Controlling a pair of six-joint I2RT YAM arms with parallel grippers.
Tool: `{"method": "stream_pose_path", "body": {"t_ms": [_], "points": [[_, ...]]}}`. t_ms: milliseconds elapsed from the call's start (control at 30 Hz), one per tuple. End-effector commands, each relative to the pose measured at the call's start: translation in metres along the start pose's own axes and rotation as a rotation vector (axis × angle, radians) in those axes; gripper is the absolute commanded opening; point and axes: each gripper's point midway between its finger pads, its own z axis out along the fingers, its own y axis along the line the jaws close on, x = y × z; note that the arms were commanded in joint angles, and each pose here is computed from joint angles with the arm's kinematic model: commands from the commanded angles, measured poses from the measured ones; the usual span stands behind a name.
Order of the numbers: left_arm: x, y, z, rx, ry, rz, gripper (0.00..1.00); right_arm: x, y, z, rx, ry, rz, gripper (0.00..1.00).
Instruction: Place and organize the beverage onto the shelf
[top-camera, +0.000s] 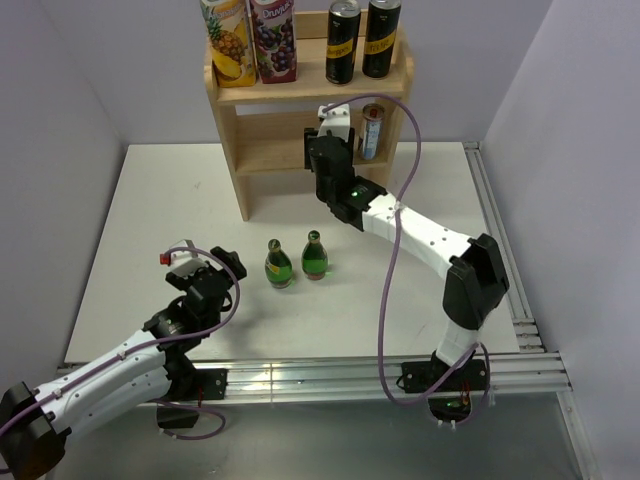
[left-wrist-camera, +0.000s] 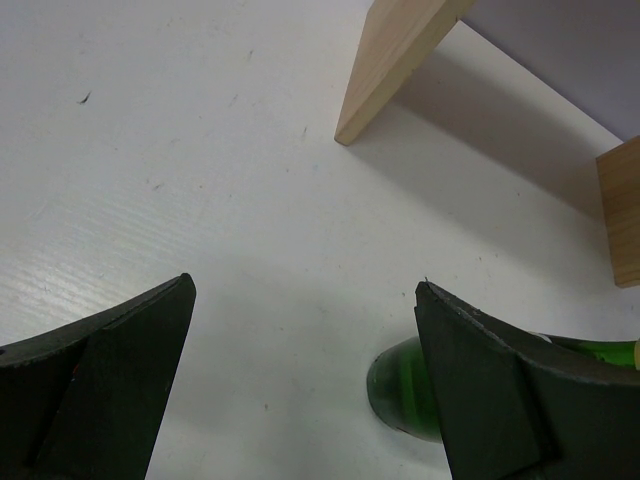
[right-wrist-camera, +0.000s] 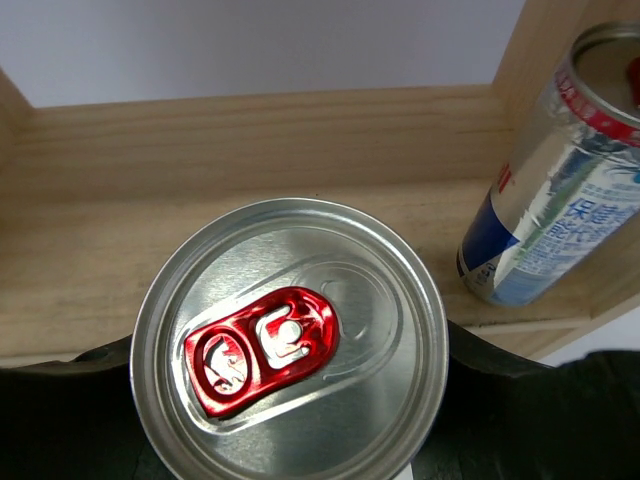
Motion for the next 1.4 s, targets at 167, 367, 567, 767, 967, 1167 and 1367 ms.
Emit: {"method": "stream_pose_path", "body": {"t_ms": [167,367,567,767,967,1167,1367], "points": [[-0.010,-0.006,-0.001,0.017,-0.020,-0.035,0.99,-0.056,-0.020,0.028,0.077,-0.111,0.083,0.00],[-0.009,-0.007,-0.001,0.018,-0.018,-0.030,0.99,-0.055,-0.029,0.040,0.113,-0.116,0.082,0.00],[-0.010,-0.008,-0.001,0.022,-0.018,-0.034,0.99,-0.044,-0.036,0.053,0.142,-0.108,0.076,0.00],[-0.010,-0.008,-0.001,0.023,-0.019,-0.035,0.99,-0.039,-0.041,0.070,0.162,-0.100,0.092,0.00],[-0.010,-0.007,-0.001,0.020,-0.018,-0.032,0.99,-0.038,-0.044,0.076,0.186,-0.101,0.082,0.00],[-0.010,-0.007,-0.002,0.020,-0.020,-0.036,0.99,-0.028,-0.047,0.076,0.194,-0.079,0.079,0.00],[-0.011,-0.006,-0.002,0.018,-0.023,-0.038,0.99,-0.020,-0.049,0.074,0.199,-0.055,0.069,0.44]]}}
